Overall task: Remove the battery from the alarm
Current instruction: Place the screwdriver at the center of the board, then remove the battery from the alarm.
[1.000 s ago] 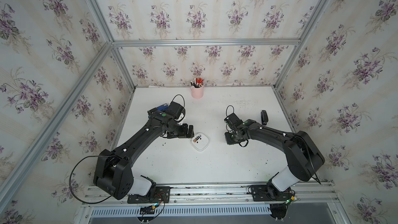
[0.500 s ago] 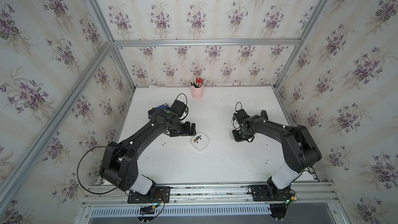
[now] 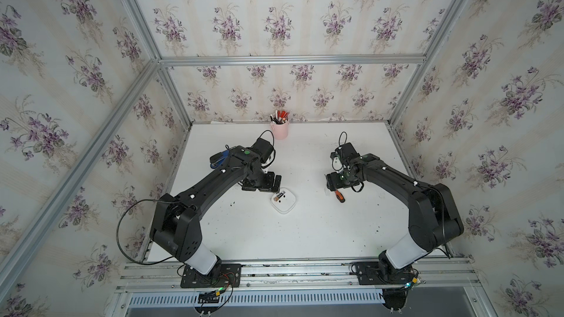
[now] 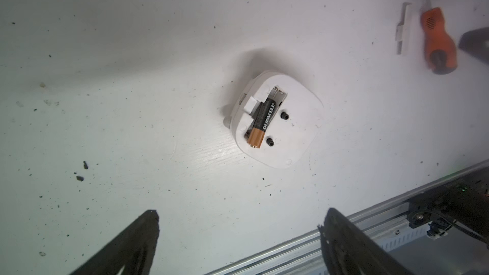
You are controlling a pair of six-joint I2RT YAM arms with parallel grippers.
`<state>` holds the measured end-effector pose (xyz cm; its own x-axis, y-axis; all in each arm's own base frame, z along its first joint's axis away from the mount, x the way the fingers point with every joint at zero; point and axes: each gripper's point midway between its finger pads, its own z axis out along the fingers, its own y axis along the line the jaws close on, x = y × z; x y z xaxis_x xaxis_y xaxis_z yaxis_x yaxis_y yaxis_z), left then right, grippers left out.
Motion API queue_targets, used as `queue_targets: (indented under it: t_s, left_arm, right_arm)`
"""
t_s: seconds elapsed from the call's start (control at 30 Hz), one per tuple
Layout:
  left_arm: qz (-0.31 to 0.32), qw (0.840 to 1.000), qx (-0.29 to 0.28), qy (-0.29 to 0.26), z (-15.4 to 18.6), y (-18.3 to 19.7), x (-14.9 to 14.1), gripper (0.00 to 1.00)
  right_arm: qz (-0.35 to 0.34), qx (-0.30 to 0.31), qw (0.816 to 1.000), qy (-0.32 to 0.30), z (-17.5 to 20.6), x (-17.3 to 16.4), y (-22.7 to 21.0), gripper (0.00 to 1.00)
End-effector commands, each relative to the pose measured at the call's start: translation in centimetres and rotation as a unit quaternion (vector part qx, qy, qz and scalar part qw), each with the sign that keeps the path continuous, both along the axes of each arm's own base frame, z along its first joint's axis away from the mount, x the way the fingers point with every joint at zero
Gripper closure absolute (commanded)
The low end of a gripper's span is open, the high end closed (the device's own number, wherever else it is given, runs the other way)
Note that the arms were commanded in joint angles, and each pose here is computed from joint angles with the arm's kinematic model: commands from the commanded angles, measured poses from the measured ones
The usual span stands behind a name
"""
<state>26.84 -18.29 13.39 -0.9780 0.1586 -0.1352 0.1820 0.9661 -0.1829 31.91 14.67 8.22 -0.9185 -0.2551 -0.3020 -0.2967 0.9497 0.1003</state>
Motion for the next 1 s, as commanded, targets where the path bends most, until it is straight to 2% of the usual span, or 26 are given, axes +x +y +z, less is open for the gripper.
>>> queue_targets:
  t_s: [0.0, 0.13, 0.2, 0.3, 0.43, 0.53, 0.7, 0.77, 0.87, 0.97]
  left_arm:
    - [-0.006, 0.998, 0.055, -0.001, 0.1, 0.9, -1.3, 0.03]
    - [-0.013, 0.997, 0.082, 0.006, -1.1, 0.7, -1.2, 0.12]
    - [-0.027, 0.997, 0.075, -0.007, -1.1, -0.2, -0.8, 0.2]
    - [-0.048, 0.994, 0.102, -0.006, -1.9, -0.4, -0.4, 0.25]
    - [-0.078, 0.993, 0.088, -0.025, -2.3, -1.9, 0.9, 0.28]
    - [-0.093, 0.99, 0.104, -0.019, -3.2, -2.0, 1.5, 0.29]
    - [-0.113, 0.99, 0.086, -0.013, -4.7, -3.5, 2.2, 0.29]
    - [-0.116, 0.989, 0.091, -0.01, -5.2, -3.4, 2.3, 0.3]
    - [-0.119, 0.989, 0.084, -0.012, -5.4, -3.6, 2.3, 0.29]
    - [-0.124, 0.988, 0.088, -0.006, -6.0, -3.5, 2.2, 0.3]
  right_arm:
    - [-0.006, 0.035, 0.999, 0.0, 1.9, 0.0, 1.1, 0.2]
    - [-0.009, 0.066, 0.998, -0.016, 3.2, 0.6, 2.1, 0.22]
    - [-0.003, 0.074, 0.997, -0.01, 2.8, 0.6, 2.5, 0.24]
    - [0.005, 0.087, 0.996, 0.01, 2.0, 0.2, 3.2, 0.3]
    - [0.003, 0.117, 0.993, 0.015, 1.8, -0.1, 4.5, 0.36]
    - [-0.003, 0.181, 0.983, 0.026, 2.3, -0.8, 7.2, 0.39]
    - [-0.02, 0.279, 0.957, 0.076, 1.5, -3.0, 12.2, 0.38]
    - [0.005, 0.299, 0.95, 0.09, 0.9, -4.6, 14.5, 0.35]
    - [0.031, 0.291, 0.952, 0.095, -0.3, -5.6, 15.5, 0.28]
    - [0.031, 0.288, 0.951, 0.106, -1.6, -6.0, 15.5, 0.26]
